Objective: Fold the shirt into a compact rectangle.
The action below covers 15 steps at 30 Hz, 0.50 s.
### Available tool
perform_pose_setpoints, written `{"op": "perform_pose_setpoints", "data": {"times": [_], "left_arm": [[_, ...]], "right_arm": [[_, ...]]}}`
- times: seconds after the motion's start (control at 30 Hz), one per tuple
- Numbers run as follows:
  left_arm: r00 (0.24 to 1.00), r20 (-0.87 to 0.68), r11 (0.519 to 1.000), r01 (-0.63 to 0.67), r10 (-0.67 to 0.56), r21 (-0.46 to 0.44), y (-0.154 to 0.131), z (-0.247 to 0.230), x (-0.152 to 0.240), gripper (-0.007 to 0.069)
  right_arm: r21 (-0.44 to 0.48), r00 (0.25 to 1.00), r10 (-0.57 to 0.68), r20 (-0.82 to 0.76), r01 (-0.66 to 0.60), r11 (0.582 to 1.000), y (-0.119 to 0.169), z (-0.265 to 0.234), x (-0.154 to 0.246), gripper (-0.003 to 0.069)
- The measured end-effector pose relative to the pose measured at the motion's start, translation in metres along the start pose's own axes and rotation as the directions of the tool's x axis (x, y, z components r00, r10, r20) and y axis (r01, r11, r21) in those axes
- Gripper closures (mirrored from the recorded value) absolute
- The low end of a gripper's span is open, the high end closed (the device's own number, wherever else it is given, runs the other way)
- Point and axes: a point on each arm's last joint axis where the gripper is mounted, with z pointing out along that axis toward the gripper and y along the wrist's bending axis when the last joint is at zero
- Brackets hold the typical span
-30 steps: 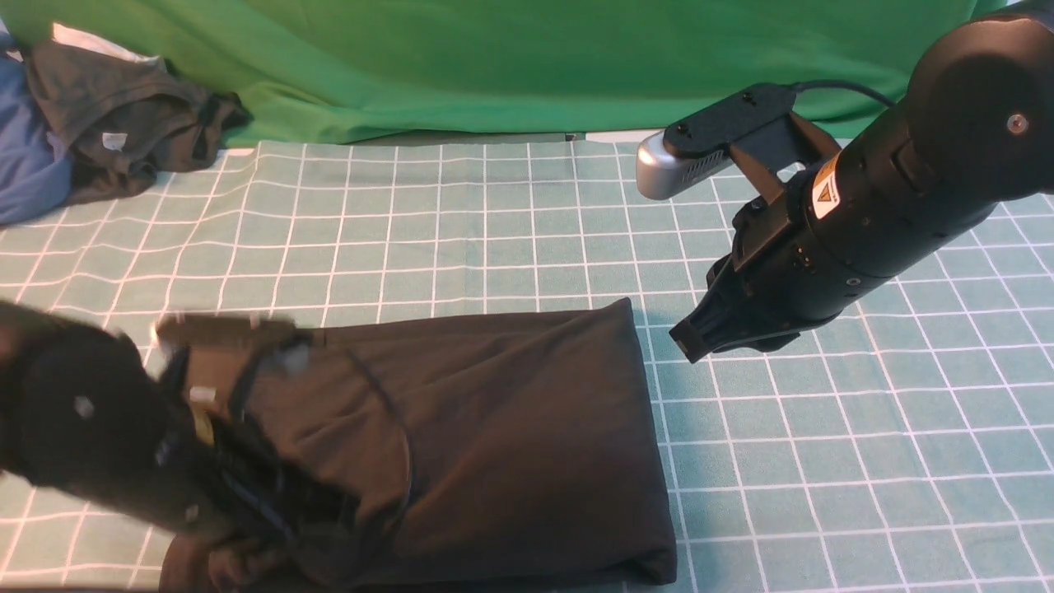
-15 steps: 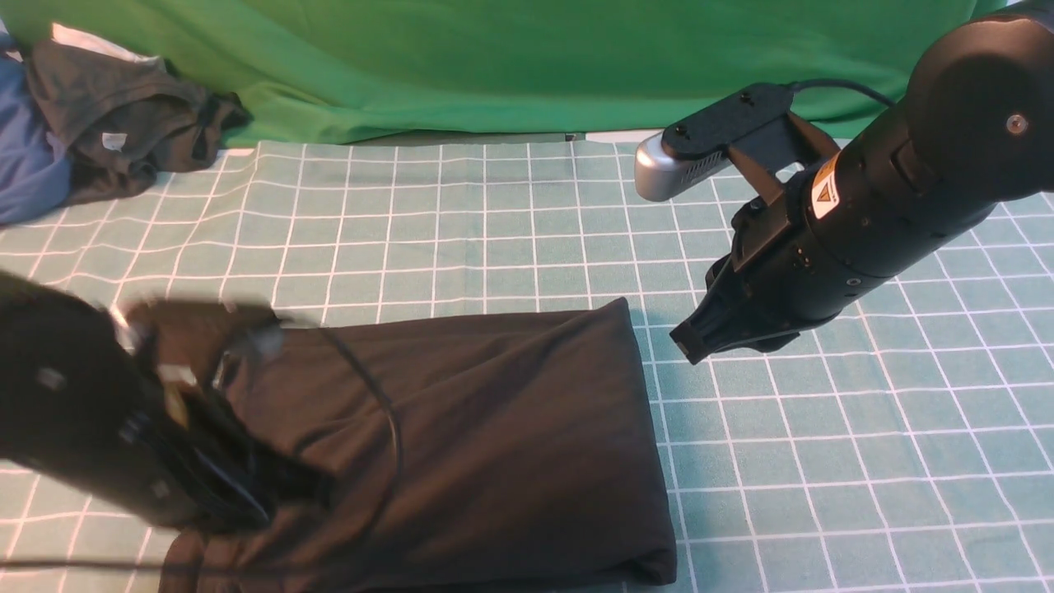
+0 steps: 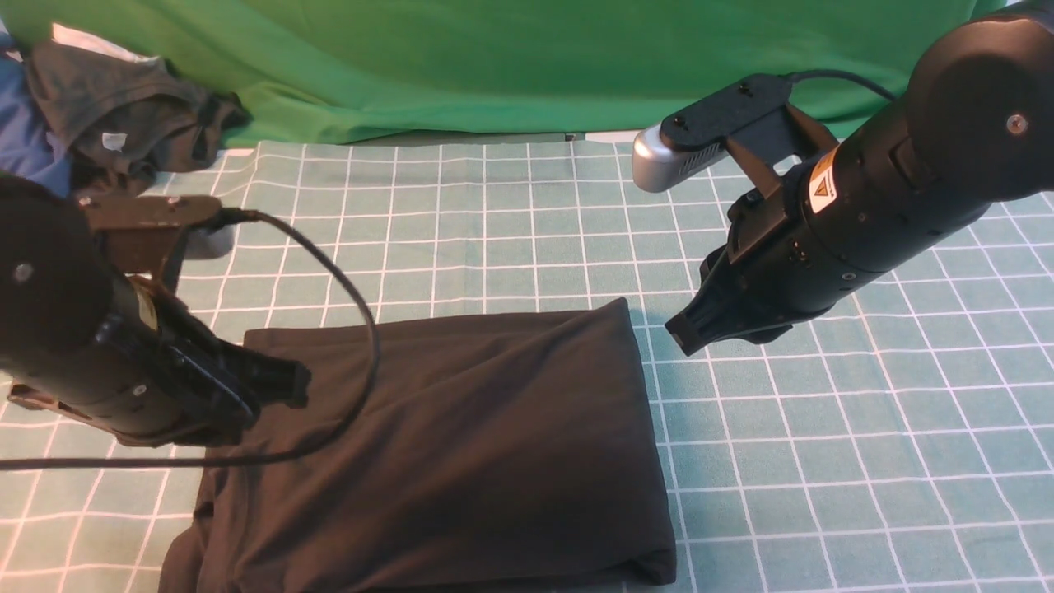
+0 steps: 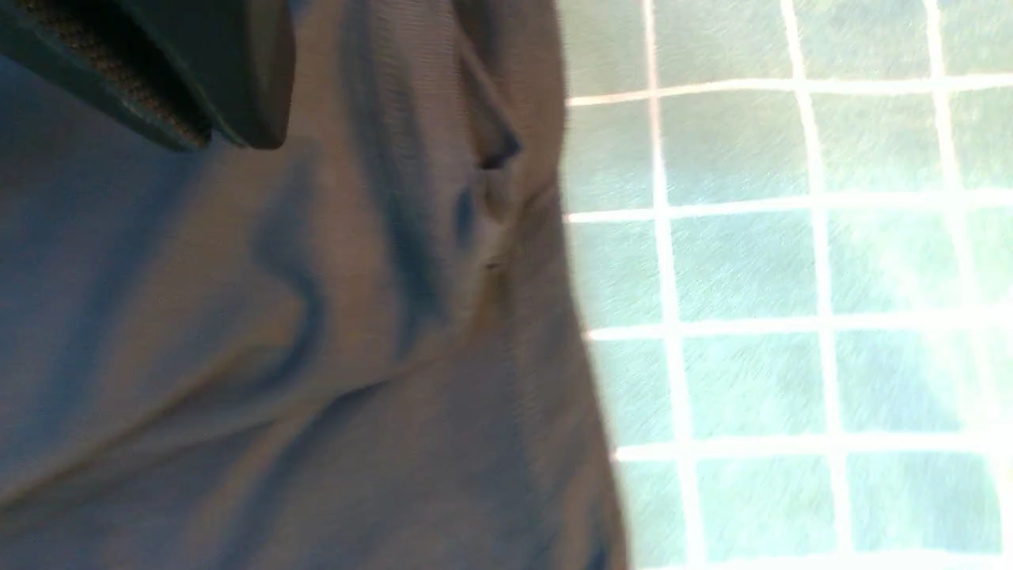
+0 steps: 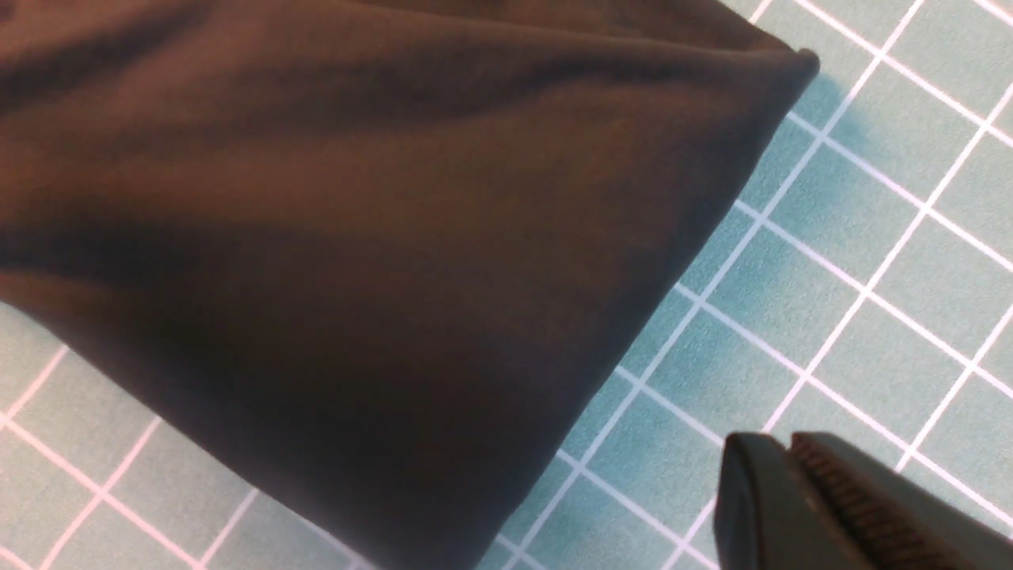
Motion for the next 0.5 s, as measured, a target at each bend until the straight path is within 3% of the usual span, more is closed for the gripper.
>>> {"op": "perform_pose_setpoints", "data": {"times": [0.2,0.5], "left_arm": [[0.991,0.017,0.991,0.130,-0.130,-0.018,0.033,0.011,-0.014,0.0614],[0.988,0.065,0.990,0.138,-0.137,-0.007,0.036,0.026,-0.041,0.0608]], "right_arm": [[0.002,1.000,0.028,0.003,-0.028,1.000,0.000,0.000,-0.001,0.0599],[0.038,0.990,0.141,0.002,-0.141,0.989,-0.033,0.000,-0.017,0.0575]]}}
